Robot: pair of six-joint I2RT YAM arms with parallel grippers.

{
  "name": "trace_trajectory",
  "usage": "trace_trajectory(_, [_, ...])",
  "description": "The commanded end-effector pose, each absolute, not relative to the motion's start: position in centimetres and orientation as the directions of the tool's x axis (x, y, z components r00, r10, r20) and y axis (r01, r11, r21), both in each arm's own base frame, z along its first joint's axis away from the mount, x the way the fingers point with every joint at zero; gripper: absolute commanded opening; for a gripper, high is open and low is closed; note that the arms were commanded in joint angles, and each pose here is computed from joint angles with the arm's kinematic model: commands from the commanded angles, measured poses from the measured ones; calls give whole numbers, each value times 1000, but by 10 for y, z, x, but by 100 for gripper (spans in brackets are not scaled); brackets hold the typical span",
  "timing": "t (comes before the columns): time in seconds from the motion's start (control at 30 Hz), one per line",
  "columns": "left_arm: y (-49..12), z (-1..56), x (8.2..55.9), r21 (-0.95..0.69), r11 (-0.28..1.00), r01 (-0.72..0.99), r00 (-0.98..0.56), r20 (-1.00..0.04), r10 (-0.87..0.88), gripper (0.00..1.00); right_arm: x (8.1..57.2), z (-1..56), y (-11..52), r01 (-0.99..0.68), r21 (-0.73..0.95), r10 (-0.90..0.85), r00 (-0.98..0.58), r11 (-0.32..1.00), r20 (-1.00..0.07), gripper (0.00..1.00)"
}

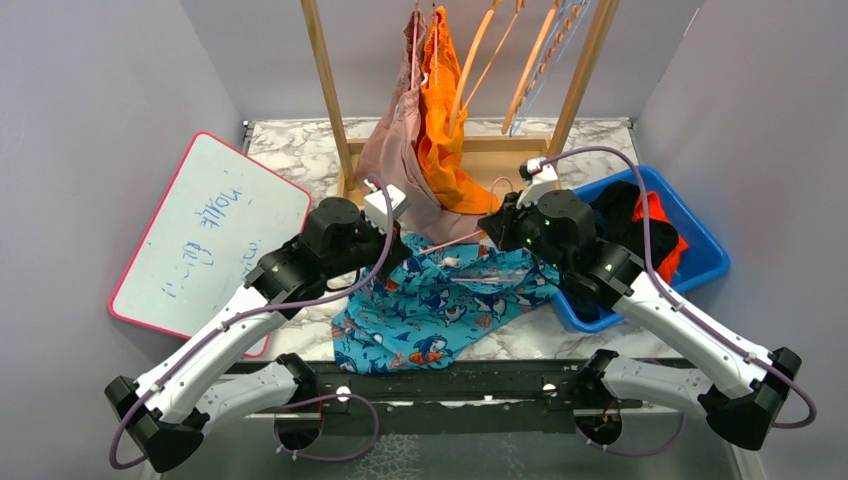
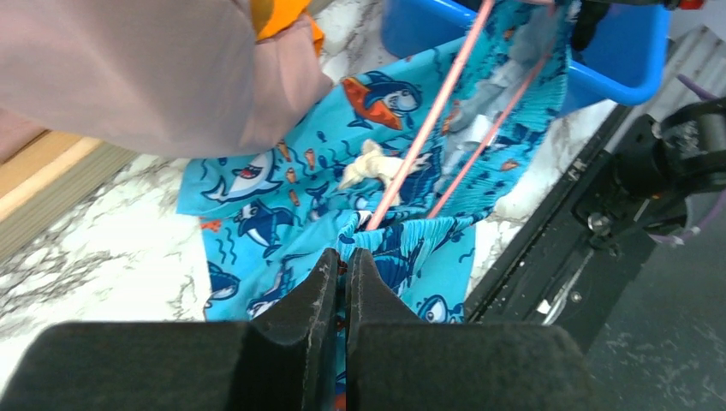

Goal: Remove the shorts from the hanger
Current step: Remove the shorts from the clothes rod.

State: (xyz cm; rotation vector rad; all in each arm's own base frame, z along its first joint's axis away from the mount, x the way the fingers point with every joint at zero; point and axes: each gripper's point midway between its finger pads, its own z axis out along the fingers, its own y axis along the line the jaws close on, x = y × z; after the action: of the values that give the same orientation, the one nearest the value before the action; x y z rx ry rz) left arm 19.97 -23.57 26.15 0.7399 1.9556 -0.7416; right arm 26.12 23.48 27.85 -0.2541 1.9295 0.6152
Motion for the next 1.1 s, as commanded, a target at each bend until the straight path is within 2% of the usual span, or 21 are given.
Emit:
trace_trajectory(0.0, [-222, 263, 209, -186, 711, 678, -431, -884, 180, 0, 269, 274, 216, -392, 213, 40, -405, 895, -914, 1])
trace_trajectory(0.17, [-213, 260, 211, -163, 742, 650, -424, -888, 177, 0, 270, 273, 209, -354, 214, 55, -408, 910, -911, 1])
trace_trajectory(0.33, [-200, 238, 199, -188, 763, 619, -472, -865, 170, 0, 267, 298, 194, -304, 282, 177, -332, 910, -927, 1])
trace_trajectory(0.6, [-158, 244, 205, -194, 887, 419, -464, -886, 25, 0, 264, 306, 176, -234, 343, 271, -289, 910, -918, 1])
trace_trajectory(0.73, [-167, 231, 201, -234, 876, 422, -515, -857, 19, 0, 262, 309, 172, -206, 392, 327, -289, 897, -900, 1])
trace_trajectory(0.93, [-189, 220, 201, -308, 828, 468, -536, -844, -11, 0, 259, 312, 188, -277, 412, 326, -309, 868, -894, 1])
trace_trajectory(0.97, [-192, 221, 203, -316, 823, 471, -533, -846, -19, 3, 259, 310, 191, -285, 407, 315, -319, 868, -894, 1])
trace_trajectory(1.07, [-200, 222, 206, -331, 807, 489, -529, -848, -27, 24, 260, 306, 199, -305, 392, 283, -346, 868, -894, 1])
